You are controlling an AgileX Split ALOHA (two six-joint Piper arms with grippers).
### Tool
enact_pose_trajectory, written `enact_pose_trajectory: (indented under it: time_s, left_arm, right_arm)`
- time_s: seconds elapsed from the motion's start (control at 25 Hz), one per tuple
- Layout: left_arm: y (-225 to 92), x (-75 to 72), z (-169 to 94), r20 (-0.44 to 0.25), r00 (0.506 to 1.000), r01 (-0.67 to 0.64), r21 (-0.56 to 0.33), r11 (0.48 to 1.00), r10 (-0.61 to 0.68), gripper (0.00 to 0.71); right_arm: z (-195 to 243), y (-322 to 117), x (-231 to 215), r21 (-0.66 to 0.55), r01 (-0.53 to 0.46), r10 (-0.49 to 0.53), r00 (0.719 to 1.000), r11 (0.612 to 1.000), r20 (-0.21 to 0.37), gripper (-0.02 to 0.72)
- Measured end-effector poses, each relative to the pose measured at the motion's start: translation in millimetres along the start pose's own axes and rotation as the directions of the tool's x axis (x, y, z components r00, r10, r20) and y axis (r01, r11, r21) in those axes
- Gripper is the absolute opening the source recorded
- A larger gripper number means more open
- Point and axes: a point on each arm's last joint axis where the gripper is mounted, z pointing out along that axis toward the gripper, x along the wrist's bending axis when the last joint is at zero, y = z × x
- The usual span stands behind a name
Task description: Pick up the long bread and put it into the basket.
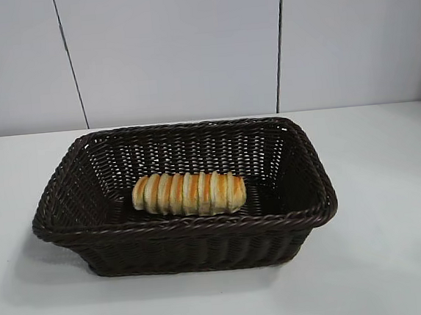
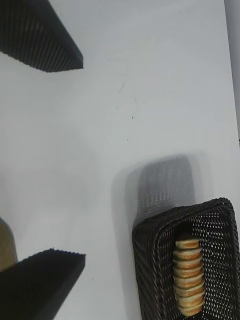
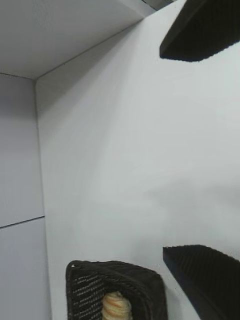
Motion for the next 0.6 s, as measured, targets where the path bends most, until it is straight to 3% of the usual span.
enact_pose_trajectory:
  time_s: [0.6]
  left_arm:
    - [0.0,0.0,0.0,0.0,1.0,0.0,0.0,1.0,0.0,0.695]
  right_arm:
    - [6.5,-1.0,0.5,-0.017,0.001,-0.001,1.0,1.0,-0.004,0.694]
